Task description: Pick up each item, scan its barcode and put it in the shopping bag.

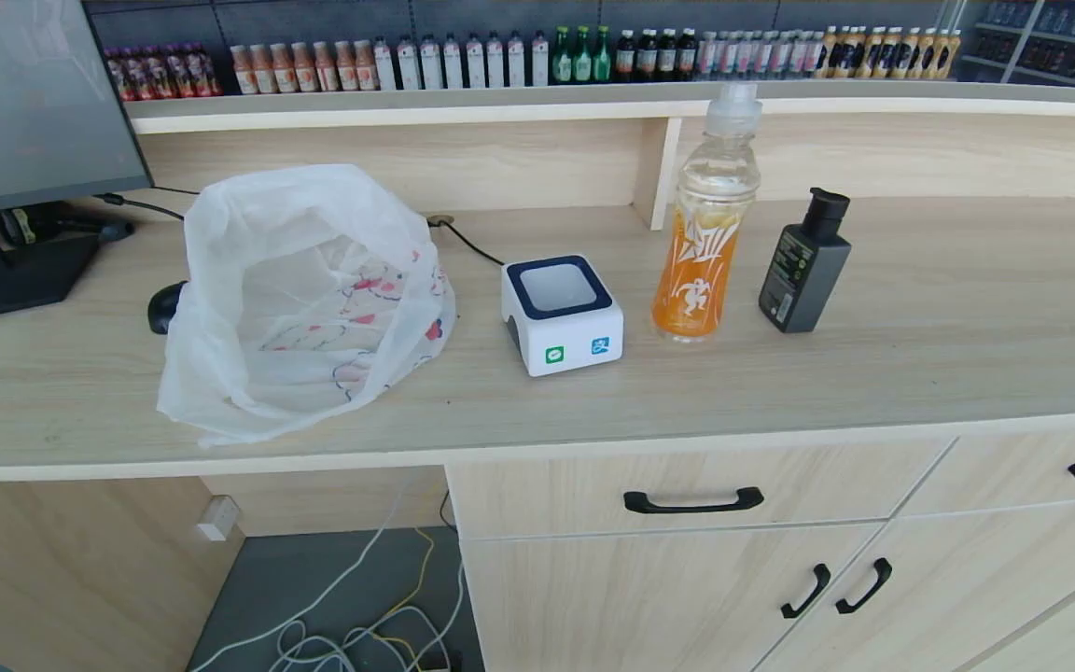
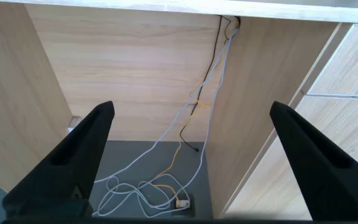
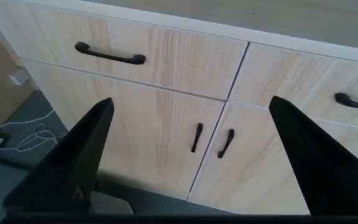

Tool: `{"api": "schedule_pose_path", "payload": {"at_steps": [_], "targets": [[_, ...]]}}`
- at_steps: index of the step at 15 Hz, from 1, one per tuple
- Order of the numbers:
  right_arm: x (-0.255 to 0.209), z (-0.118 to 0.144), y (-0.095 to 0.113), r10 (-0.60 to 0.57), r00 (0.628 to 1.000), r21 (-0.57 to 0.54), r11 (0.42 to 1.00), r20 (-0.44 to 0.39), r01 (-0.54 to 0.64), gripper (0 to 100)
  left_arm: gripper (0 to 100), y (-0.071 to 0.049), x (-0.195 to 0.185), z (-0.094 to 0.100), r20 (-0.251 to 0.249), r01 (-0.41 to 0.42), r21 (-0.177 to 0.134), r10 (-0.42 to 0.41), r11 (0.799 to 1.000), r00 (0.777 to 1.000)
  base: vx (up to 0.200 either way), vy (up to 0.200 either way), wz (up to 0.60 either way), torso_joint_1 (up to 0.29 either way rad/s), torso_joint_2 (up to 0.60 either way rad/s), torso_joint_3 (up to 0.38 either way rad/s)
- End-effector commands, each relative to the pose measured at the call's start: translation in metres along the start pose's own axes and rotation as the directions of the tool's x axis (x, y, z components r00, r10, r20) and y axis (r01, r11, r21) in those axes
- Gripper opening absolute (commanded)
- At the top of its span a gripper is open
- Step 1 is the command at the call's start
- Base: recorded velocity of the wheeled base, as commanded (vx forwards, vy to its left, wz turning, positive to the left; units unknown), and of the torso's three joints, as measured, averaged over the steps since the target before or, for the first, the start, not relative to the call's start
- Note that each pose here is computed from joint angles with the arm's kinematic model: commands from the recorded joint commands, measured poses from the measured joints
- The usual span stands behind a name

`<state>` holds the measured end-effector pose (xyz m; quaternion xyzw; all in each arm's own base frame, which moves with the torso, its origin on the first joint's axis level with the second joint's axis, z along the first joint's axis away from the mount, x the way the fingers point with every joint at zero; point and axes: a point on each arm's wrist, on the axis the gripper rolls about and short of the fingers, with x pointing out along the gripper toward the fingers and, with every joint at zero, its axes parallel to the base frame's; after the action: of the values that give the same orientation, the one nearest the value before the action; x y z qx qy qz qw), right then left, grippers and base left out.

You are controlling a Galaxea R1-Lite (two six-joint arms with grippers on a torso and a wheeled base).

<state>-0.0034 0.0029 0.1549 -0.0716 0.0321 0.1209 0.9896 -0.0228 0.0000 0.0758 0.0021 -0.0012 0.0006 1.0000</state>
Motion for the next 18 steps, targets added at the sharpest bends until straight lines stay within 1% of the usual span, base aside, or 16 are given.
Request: {"api": "schedule_pose_path", "payload": {"at_steps": [1,2,3,4,6,9,11,13,16,18], "targets": [[0.030,0.033,-0.007,0.099,0.992,-0.024,0.995,-0.072,-0.101,100,100,0.000,0.000,0.000,0.001,0.000,0.000,0.000,1.000,1.000,0.000,0.000,0.00,0.000,0.00,0.000],[0.040,0.047,-0.009,0.103,0.992,-0.043,0.993,-0.078,-0.106,100,100,0.000,0.000,0.000,0.001,0.000,0.000,0.000,1.000,1.000,0.000,0.000,0.00,0.000,0.00,0.000],[0.046,0.055,-0.010,0.103,0.992,-0.054,0.993,-0.078,-0.107,100,100,0.000,0.000,0.000,0.001,0.000,0.000,0.000,1.000,1.000,0.000,0.000,0.00,0.000,0.00,0.000],[0.064,0.075,-0.013,0.117,0.990,-0.081,0.989,-0.074,-0.123,100,100,0.000,0.000,0.000,0.001,0.000,0.000,0.000,1.000,1.000,0.000,0.000,0.00,0.000,0.00,0.000],[0.093,0.101,-0.018,0.114,0.993,-0.088,0.989,-0.040,-0.117,100,100,0.000,0.000,0.000,0.001,0.000,0.000,0.000,1.000,1.000,0.000,0.000,0.00,0.000,0.00,0.000],[0.130,0.120,-0.022,0.107,0.994,-0.098,0.989,-0.002,-0.107,100,100,0.000,0.000,0.000,0.001,0.000,0.000,0.000,1.000,1.000,0.000,0.000,0.00,0.000,0.00,0.000],[0.150,0.124,-0.023,0.105,0.994,-0.092,0.990,0.016,-0.103,100,100,0.000,0.000,0.000,0.001,0.000,0.000,0.000,1.000,1.000,0.000,0.000,0.00,0.000,0.00,0.000],[0.168,0.123,-0.023,0.107,0.993,-0.068,0.992,0.051,-0.104,100,100,0.000,0.000,0.000,0.001,0.000,0.000,0.000,1.000,1.000,0.000,0.000,0.00,0.000,0.00,0.000],[0.183,0.125,-0.022,0.108,0.990,-0.073,0.992,0.090,-0.102,100,100,0.000,0.000,0.000,0.001,0.000,0.000,0.000,1.000,1.000,0.000,0.000,0.00,0.000,0.00,0.000],[0.197,0.124,-0.014,0.146,0.982,-0.077,0.987,0.116,-0.138,100,100,0.000,0.000,0.000,0.001,0.000,0.000,0.000,1.000,1.000,0.000,0.000,0.00,0.000,0.00,0.000]]}}
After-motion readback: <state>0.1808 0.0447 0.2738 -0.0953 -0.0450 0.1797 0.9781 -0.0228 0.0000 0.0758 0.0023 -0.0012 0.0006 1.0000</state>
